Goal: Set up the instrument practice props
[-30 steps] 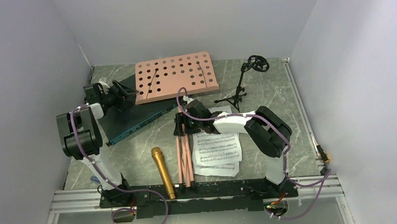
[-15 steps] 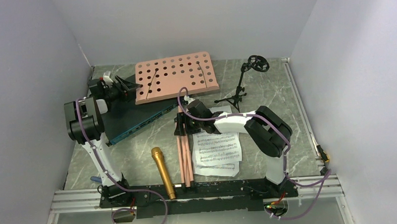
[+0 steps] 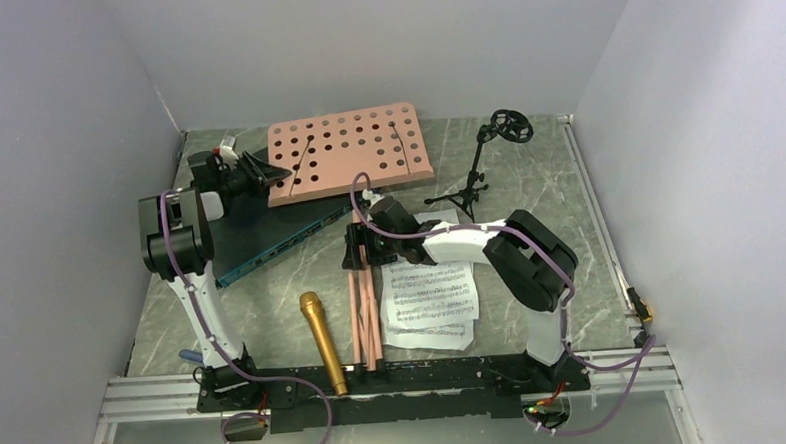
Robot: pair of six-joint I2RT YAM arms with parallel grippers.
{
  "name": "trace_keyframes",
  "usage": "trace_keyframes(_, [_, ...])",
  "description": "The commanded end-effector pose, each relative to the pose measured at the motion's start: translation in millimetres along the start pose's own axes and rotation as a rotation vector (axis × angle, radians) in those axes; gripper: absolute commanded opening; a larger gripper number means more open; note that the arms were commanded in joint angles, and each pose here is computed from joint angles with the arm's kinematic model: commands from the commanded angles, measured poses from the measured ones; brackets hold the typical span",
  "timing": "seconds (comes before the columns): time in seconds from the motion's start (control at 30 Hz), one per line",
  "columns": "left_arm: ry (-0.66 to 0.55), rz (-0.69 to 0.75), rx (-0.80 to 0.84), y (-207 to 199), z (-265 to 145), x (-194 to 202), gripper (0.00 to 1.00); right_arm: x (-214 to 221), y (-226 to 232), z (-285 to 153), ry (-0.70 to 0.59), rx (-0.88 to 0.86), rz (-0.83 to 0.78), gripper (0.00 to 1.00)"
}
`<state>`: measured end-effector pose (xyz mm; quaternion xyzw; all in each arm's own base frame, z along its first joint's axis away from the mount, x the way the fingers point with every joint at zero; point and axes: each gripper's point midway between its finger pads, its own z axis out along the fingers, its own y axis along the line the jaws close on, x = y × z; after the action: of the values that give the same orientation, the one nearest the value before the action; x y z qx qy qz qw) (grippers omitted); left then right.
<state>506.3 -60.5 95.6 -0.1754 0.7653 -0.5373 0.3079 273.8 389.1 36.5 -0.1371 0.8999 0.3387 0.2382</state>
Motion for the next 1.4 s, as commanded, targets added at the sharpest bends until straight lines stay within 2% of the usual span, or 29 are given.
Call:
trace_keyframes(0.0, [0.004, 0.047, 0.035, -8, -1, -6, 0.3, 34, -25, 15, 0.107, 0.097, 0.021, 0.72])
trace_keyframes(0.17, [0.004, 0.052, 0.042, -13, -3, -6, 0.04, 32, -28, 21, 0.115, 0.124, 0.026, 0.65])
trace_keyframes(0.3, [0.007, 0.052, 0.047, -15, -4, -4, 0.03, 27, -29, 24, 0.104, 0.139, 0.026, 0.56])
trace_keyframes(0.33, [0.007, 0.054, 0.049, -17, -4, -3, 0.03, 25, -28, 23, 0.1, 0.138, 0.024, 0.51])
trace_keyframes(0.43, [0.002, 0.055, 0.065, -23, -6, -3, 0.03, 24, -27, 23, 0.092, 0.138, 0.02, 0.25])
trace_keyframes(0.53, [-0.001, 0.061, 0.09, -33, -9, -3, 0.03, 21, -29, 21, 0.08, 0.15, 0.011, 0.04])
trace_keyframes(0.57, [-0.001, 0.063, 0.098, -36, -10, -3, 0.03, 19, -29, 20, 0.077, 0.153, 0.007, 0.0])
trace_keyframes(0.93, [-0.002, 0.114, 0.219, -106, -21, 0, 0.03, -14, -13, -9, -0.029, 0.127, -0.055, 0.0])
trace_keyframes(1.1, [-0.036, 0.165, 0.228, -144, -36, -2, 0.03, -29, -5, -27, -0.073, 0.073, -0.024, 0.0])
trace_keyframes(1.27, [-0.075, 0.177, 0.169, -162, -50, 2, 0.03, -29, 0, -29, -0.063, 0.017, -0.004, 0.0])
trace_keyframes(1.37, [-0.095, 0.201, 0.138, -168, -58, 6, 0.03, -25, 2, -25, -0.039, -0.001, -0.009, 0.13])
